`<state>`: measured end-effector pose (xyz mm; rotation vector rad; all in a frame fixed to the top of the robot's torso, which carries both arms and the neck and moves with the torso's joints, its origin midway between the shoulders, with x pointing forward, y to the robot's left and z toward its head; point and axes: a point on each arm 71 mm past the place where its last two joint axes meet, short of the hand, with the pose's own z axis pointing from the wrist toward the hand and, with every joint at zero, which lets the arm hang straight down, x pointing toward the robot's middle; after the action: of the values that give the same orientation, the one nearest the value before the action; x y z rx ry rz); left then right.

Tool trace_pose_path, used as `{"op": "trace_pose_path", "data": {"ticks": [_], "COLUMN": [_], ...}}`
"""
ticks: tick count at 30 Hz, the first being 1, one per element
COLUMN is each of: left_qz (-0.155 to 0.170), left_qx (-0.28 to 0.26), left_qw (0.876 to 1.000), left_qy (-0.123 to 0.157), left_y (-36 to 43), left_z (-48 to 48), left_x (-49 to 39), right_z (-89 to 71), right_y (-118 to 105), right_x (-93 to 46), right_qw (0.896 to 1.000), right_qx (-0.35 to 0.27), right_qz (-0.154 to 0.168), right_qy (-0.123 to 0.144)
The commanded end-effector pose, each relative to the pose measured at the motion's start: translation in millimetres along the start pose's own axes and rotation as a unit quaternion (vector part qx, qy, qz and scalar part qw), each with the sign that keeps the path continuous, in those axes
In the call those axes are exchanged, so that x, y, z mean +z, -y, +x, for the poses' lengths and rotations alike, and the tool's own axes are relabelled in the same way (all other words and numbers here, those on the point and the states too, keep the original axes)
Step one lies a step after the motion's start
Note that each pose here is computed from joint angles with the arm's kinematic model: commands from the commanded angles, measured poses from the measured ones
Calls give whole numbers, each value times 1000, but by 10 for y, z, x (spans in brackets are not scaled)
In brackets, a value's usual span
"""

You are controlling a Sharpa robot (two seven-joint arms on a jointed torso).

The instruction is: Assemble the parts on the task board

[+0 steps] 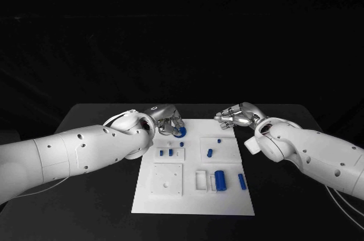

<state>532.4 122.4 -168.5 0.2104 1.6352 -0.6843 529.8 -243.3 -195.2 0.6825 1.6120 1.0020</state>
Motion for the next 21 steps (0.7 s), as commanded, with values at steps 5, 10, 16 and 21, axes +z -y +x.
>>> {"op": "trace_pose_path", "data": {"ticks": [5,10,16,21], "left_qz": [48,44,36,37], "left_qx": [56,70,80,81], "left_qw": [997,994,992,992], "left_qy": [-38,-71,-92,-95], "left_y": [108,100,70,70], "left_z": [141,217,269,309], "left_x": [71,91,101,112], "right_z": [2,6,9,12], "right_y": [-38,-48,-59,-66], "right_x": [4,3,3,3], "right_qw": [1000,1000,1000,999], "right_qx": [4,6,7,8], "right_qz": [-18,-20,-23,-24], "right_qy": [13,16,19,21]}}
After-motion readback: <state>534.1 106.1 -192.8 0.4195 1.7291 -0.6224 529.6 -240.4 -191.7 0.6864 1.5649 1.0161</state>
